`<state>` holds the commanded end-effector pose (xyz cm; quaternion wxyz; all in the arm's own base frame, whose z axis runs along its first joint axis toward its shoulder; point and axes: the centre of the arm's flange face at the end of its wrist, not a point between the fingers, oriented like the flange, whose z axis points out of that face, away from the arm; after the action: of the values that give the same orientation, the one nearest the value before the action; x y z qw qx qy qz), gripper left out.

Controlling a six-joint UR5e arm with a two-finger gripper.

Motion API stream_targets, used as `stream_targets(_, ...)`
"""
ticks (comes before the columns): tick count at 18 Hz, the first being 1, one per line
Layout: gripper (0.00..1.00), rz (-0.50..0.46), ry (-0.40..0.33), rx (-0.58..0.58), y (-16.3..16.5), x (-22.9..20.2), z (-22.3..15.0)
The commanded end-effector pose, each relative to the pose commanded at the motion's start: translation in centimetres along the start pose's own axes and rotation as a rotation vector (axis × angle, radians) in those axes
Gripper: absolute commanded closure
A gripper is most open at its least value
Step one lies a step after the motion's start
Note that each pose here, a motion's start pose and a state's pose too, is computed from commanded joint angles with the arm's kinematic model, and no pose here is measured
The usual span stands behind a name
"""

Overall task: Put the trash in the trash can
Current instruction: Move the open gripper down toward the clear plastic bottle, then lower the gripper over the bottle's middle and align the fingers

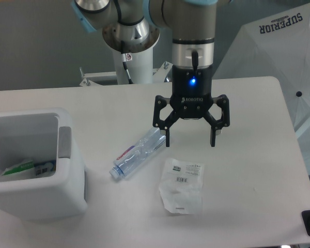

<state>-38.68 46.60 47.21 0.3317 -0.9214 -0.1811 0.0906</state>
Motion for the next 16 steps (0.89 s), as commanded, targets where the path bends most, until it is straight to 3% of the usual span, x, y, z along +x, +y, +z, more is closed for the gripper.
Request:
stream_targets(4,0.00,0.164,0.044,-0.065,2.1,0.4,2.9)
stream_targets(9,0.00,0.362,0.151,-0.176,6.6,2.3,6.2)
stream_targets(16,0.00,0.441,0.281,-0.422,11.5,5.8,7.7)
